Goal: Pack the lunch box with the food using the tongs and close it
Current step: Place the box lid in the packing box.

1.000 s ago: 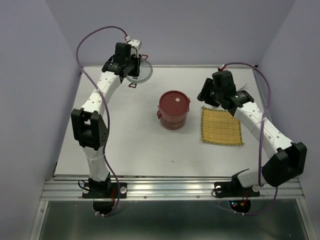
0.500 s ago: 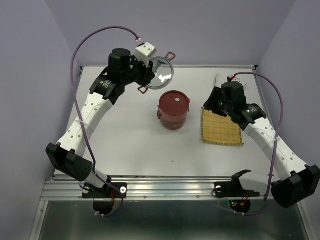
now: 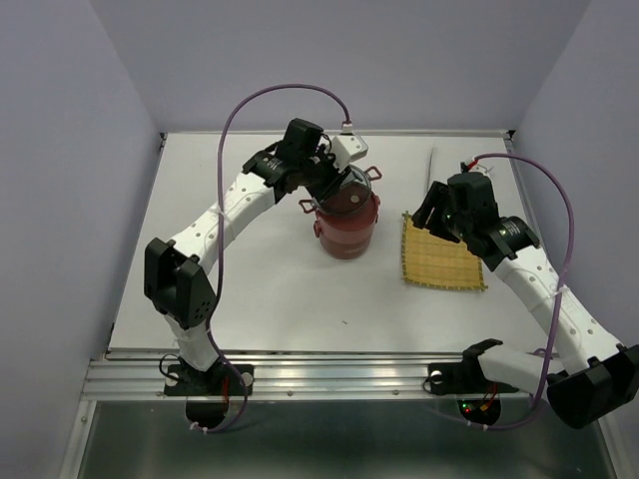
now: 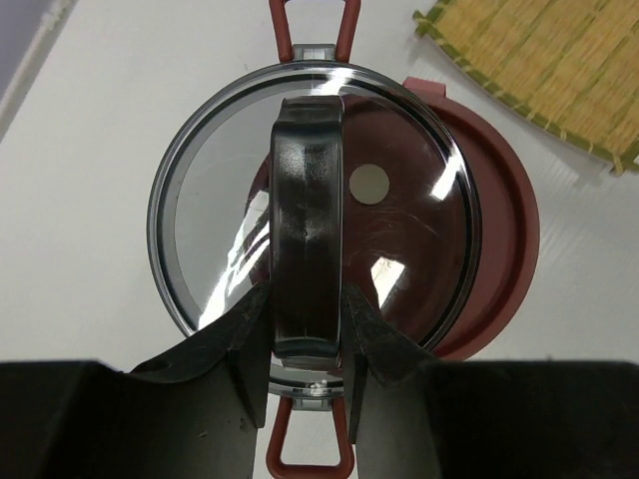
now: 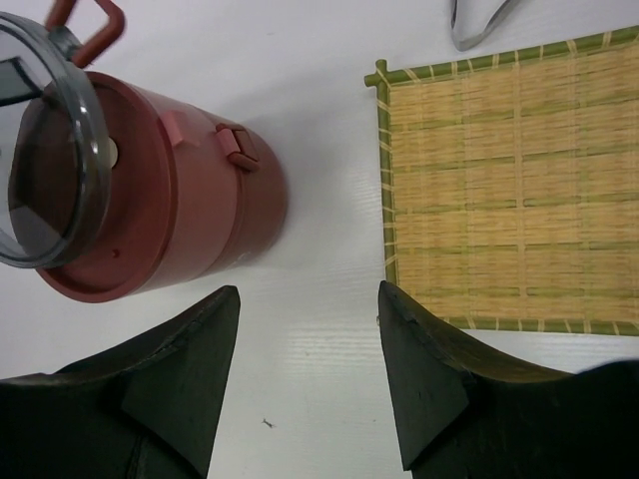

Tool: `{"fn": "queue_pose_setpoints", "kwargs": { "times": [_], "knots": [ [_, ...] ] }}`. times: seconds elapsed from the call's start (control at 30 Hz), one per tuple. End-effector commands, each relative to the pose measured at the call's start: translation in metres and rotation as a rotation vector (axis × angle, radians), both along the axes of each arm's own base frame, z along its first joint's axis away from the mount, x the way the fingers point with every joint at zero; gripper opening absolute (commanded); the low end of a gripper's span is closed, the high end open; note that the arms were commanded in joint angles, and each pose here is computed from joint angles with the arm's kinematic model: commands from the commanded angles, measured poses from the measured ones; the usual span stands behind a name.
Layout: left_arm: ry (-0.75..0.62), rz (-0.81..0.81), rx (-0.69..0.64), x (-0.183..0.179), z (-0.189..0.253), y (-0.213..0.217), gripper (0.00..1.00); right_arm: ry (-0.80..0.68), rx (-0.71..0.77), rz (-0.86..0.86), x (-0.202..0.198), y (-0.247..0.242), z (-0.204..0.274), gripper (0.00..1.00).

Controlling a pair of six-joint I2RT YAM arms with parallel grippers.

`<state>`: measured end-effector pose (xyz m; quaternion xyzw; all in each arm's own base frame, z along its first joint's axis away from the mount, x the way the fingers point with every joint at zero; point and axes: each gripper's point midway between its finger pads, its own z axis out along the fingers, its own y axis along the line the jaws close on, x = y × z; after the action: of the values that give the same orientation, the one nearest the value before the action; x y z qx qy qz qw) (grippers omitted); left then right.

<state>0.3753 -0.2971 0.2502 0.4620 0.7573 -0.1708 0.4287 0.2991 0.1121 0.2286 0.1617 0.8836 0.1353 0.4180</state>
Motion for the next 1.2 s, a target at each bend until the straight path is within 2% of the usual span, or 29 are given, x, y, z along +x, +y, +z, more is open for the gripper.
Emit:
{"fn": "queue_pose_setpoints", "kwargs": {
  "times": [0.0,0.17,0.33,0.53,0.93,1.17],
  "knots": [
    [-0.056,-0.078,0.037,-0.004,0.019,-0.009,0.00,-0.038,-0.007,-0.026,0.001,-0.006,0.012,0.64],
    [0.003,-0.123,0.094,-0.010,0.006,-0.019,0.00,-0.029,-0.017,-0.023,0.003,-0.005,0.009,0.64],
    [-0.021,-0.140,0.081,-0.013,0.011,-0.025,0.00,-0.019,-0.023,-0.014,0.003,-0.004,0.006,0.64],
    [0.025,-0.147,0.076,-0.019,0.006,-0.028,0.00,-0.008,-0.032,-0.018,0.002,-0.006,0.000,0.64],
    [0.070,-0.135,0.050,-0.027,-0.008,-0.027,0.00,-0.003,-0.047,-0.016,0.003,-0.007,-0.002,0.64],
    [0.089,-0.070,0.102,-0.023,-0.025,-0.015,0.00,0.008,-0.043,-0.018,0.003,-0.006,-0.006,0.64]
  ]
}}
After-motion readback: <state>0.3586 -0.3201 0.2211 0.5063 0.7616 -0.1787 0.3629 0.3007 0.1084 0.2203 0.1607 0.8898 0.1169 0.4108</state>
